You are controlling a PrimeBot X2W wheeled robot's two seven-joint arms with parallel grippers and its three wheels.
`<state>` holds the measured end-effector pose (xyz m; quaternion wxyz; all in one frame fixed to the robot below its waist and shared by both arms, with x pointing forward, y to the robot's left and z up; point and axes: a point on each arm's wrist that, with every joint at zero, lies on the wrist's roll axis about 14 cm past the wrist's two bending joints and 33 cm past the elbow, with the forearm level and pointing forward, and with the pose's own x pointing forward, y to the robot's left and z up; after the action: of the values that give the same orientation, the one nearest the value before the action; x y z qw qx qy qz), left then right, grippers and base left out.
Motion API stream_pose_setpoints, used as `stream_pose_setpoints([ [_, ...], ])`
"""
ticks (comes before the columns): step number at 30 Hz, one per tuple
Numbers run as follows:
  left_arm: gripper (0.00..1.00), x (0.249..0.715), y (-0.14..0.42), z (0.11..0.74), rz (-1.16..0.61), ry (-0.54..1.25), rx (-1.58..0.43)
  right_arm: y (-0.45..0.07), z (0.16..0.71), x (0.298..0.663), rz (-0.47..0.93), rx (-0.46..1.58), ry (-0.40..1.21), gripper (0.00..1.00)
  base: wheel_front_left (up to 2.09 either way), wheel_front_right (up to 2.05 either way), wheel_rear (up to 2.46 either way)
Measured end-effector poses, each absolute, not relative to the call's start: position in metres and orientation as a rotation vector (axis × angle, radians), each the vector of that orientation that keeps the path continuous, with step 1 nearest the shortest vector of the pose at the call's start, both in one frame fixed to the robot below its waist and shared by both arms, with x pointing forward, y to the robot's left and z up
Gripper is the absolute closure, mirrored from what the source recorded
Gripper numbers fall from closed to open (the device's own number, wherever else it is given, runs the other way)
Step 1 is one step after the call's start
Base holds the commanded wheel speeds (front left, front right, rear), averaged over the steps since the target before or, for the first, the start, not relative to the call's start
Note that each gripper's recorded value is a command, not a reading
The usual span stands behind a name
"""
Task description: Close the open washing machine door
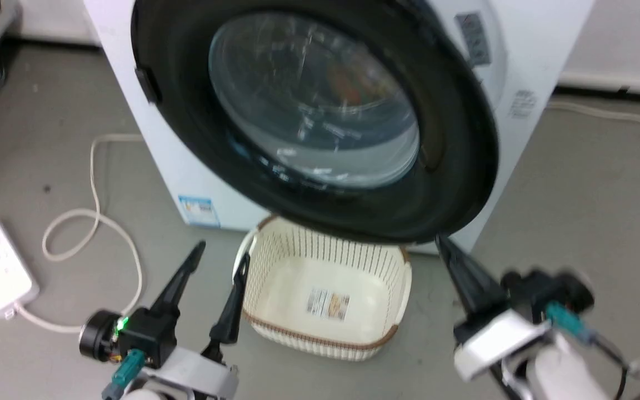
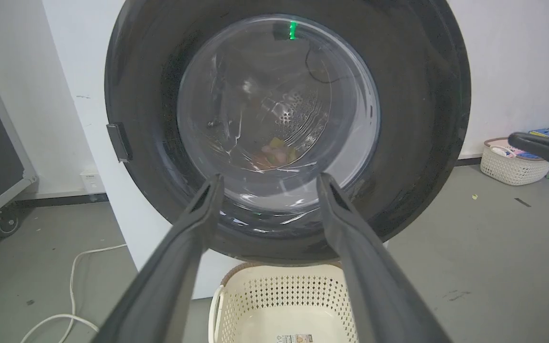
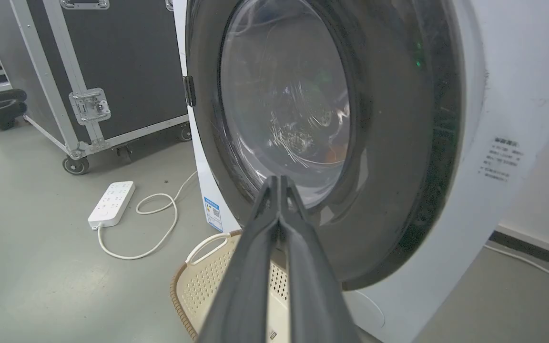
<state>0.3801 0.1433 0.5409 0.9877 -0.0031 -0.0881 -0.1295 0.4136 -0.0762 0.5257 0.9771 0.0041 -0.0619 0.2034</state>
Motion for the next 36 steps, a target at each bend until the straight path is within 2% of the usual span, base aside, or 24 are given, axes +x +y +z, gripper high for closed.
stream_pose_setpoints([
  [3,0.0,0.391,0.143,0.536,-0.263,-0.165,-0.003,-0.072,0.525,0.44,0.47,-0.07,-0.125,1.0,0.0,0.0,0.0],
  [8,0.0,0.404,0.147,0.521,-0.257,-0.126,0.001,-0.076,0.526,0.487,0.491,-0.114,-0.124,1.0,0.0,0.0,0.0],
  [14,0.0,0.414,0.153,0.508,-0.243,-0.092,0.008,-0.092,0.519,0.537,0.451,-0.117,-0.095,1.0,0.0,0.0,0.0],
  [20,0.0,0.418,0.16,0.498,-0.225,-0.065,0.013,-0.124,0.513,0.579,0.326,-0.061,-0.055,1.0,0.0,0.0,0.0],
  [28,0.0,0.427,0.166,0.492,-0.209,-0.051,0.019,-0.135,0.513,0.618,0.264,-0.022,-0.03,1.0,0.0,0.0,0.0],
  [36,0.0,0.431,0.169,0.493,-0.198,-0.056,0.02,-0.13,0.501,0.623,0.253,0.003,0.024,1.0,0.0,0.0,0.0],
])
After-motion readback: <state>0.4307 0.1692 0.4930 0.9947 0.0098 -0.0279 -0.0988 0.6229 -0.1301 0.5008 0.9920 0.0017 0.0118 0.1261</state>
